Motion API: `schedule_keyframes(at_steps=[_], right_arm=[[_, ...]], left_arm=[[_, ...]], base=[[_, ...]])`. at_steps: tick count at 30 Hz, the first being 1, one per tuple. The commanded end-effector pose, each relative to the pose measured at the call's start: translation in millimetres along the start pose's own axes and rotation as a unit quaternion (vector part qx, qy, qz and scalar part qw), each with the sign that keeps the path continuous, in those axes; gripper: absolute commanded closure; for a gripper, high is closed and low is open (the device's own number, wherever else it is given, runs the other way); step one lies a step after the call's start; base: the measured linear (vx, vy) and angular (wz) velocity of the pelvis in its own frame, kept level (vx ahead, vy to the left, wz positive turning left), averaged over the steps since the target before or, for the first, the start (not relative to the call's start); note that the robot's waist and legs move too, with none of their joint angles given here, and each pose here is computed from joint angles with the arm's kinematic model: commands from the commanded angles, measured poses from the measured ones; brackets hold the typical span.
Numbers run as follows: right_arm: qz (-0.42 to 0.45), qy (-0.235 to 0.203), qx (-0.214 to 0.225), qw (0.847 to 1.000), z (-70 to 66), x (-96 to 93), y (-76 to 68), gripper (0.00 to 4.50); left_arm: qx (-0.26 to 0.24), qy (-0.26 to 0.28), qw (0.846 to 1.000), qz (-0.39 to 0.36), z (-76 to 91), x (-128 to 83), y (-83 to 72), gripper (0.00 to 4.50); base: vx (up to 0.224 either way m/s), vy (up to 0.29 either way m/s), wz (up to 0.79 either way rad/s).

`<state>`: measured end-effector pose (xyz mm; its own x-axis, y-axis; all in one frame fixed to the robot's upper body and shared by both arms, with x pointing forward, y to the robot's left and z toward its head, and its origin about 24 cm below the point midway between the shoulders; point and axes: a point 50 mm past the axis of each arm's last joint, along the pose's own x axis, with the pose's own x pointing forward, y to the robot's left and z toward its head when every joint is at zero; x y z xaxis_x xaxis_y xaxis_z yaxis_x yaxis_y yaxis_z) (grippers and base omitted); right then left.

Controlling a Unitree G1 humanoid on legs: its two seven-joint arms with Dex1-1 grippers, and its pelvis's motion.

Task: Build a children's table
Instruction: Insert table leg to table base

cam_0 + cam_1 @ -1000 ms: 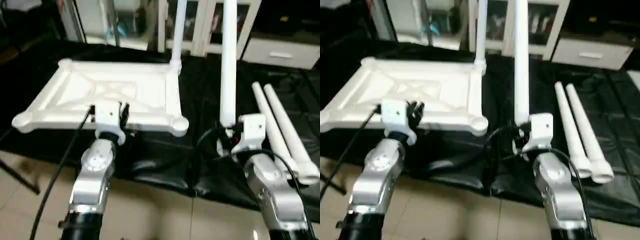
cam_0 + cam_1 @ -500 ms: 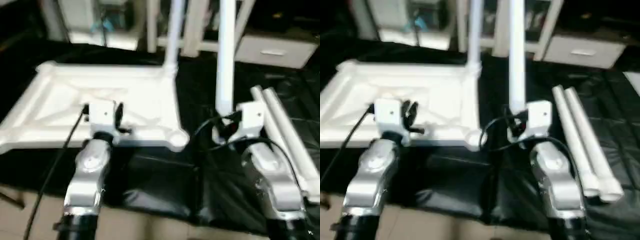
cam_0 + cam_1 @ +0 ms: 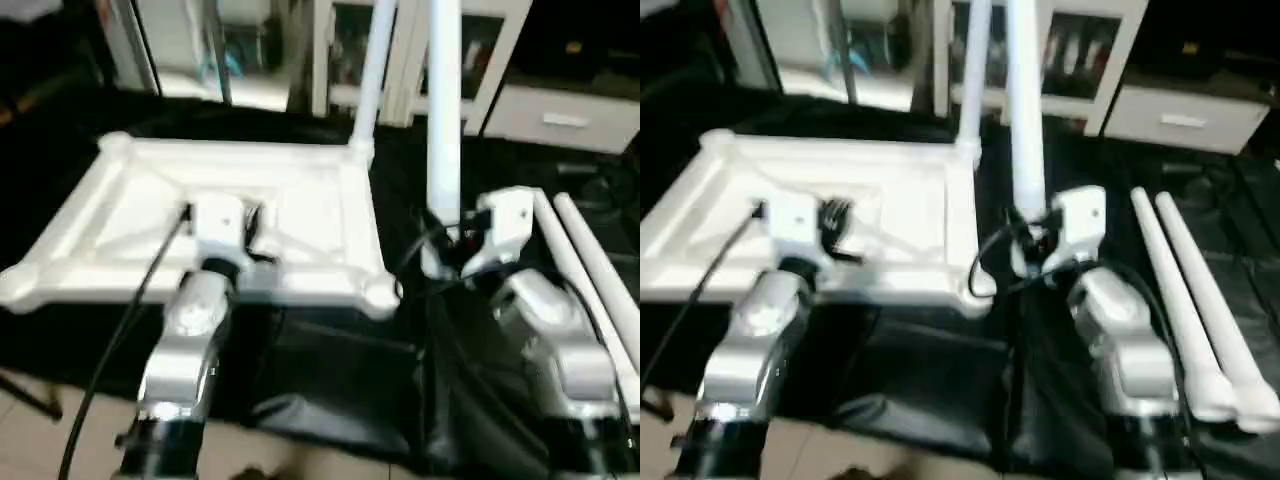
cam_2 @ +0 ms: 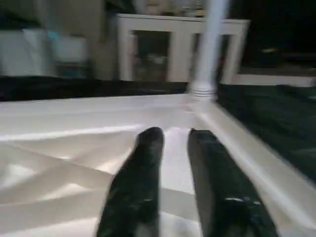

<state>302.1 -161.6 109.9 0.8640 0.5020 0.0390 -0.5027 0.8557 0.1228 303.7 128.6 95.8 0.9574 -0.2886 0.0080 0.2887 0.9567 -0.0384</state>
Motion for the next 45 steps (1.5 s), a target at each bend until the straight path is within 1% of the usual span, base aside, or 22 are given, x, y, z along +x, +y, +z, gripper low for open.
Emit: schedule_keyframes(at_steps=[1,2,3,5,6,8,9,11,12,13,14,16,18,19,21,23,29,34,36,40,43,45], right_arm=[[0.115,0.003,0.050,0.992,8.3,-1.9,10.6,2.65],[0.122,0.004,0.055,0.991,8.4,-2.3,11.0,2.65],[0.150,0.010,0.076,0.986,8.6,-4.4,12.3,2.65],[0.193,0.020,0.098,0.976,9.4,-9.4,13.2,2.65],[0.199,0.022,0.101,0.975,9.6,-10.2,13.2,2.65],[0.239,0.037,0.117,0.963,11.2,-17.7,12.4,2.65],[0.250,0.041,0.127,0.959,11.7,-20.1,12.5,2.65],[0.283,0.059,0.143,0.947,12.2,-28.0,11.9,2.65],[0.284,0.060,0.144,0.946,12.1,-28.5,11.9,2.65],[0.288,0.064,0.144,0.945,11.9,-29.5,11.7,2.65],[0.294,0.071,0.141,0.943,11.5,-30.7,12.0,2.65],[0.299,0.081,0.133,0.941,10.3,-31.5,12.9,2.65],[0.302,0.095,0.116,0.942,8.3,-31.3,13.2,2.65],[0.302,0.095,0.116,0.942,8.3,-31.3,13.2,2.65],[0.301,0.100,0.109,0.942,7.7,-29.4,13.0,2.65],[0.299,0.102,0.105,0.943,7.6,-28.3,13.5,2.65],[0.286,0.112,0.085,0.948,3.5,-27.9,11.7,2.65],[0.282,0.112,0.082,0.949,2.5,-28.4,11.9,2.65],[0.283,0.112,0.081,0.949,2.4,-28.5,12.1,2.65],[0.281,0.112,0.074,0.950,2.1,-29.6,12.4,2.65],[0.274,0.117,0.064,0.953,2.0,-32.4,9.9,2.65],[0.263,0.121,0.050,0.956,1.6,-33.3,7.5,2.65]], left_arm=[[-0.096,0.001,0.989,-0.111,15.2,6.6,-13.1,3.20],[-0.102,0.002,0.988,-0.120,16.2,6.9,-14.5,2.95],[-0.123,0.011,0.980,-0.155,19.6,8.1,-19.9,2.83],[-0.166,0.016,0.962,-0.217,27.1,9.7,-29.0,2.79],[-0.173,0.015,0.959,-0.225,28.6,10.1,-30.0,2.78],[-0.230,-0.007,0.932,-0.280,45.4,14.8,-37.2,2.51],[-0.241,-0.013,0.927,-0.287,50.1,16.7,-38.3,2.39],[-0.267,-0.025,0.913,-0.307,64.4,23.2,-40.9,2.38],[-0.267,-0.025,0.913,-0.307,65.1,24.0,-41.0,2.21],[-0.267,-0.024,0.913,-0.306,66.8,25.9,-41.1,2.21],[-0.267,-0.022,0.913,-0.308,69.2,28.8,-41.1,2.04],[-0.262,-0.022,0.913,-0.311,72.4,31.8,-41.8,2.04],[-0.262,-0.017,0.909,-0.324,77.8,35.6,-44.0,2.04],[-0.262,-0.017,0.909,-0.324,77.8,35.6,-44.0,2.04],[-0.228,0.010,0.915,-0.333,79.0,40.5,-51.2,2.04],[-0.209,0.020,0.913,-0.350,81.2,40.7,-60.4,2.04],[-0.186,0.012,0.895,-0.405,95.4,40.2,-91.4,2.04],[-0.176,0.005,0.886,-0.429,102.9,43.3,-108.7,2.04],[-0.175,0.006,0.886,-0.430,102.9,43.7,-110.0,2.04],[-0.165,0.010,0.893,-0.419,100.1,45.4,-108.2,2.04],[-0.155,0.009,0.914,-0.375,95.7,48.1,-87.3,2.04],[-0.120,0.008,0.934,-0.338,91.4,50.3,-71.9,2.04]], base=[[-0.083,0.028,0.00],[-0.080,0.029,0.04],[-0.080,0.029,0.04],[-0.065,0.032,0.03],[-0.056,0.035,0.00],[0.000,0.000,0.00],[0.000,0.000,0.00],[0.000,0.000,0.00],[0.000,0.000,0.00],[0.000,0.000,0.00],[0.000,0.000,0.00],[0.000,0.000,0.00],[0.000,0.000,0.00],[0.000,0.000,0.00],[0.000,0.000,0.00],[0.000,0.000,0.00],[0.000,0.000,0.00],[0.000,0.000,0.00],[0.000,0.000,0.00],[0.000,0.000,0.00],[0.000,0.000,0.00],[0.000,0.000,0.00]])
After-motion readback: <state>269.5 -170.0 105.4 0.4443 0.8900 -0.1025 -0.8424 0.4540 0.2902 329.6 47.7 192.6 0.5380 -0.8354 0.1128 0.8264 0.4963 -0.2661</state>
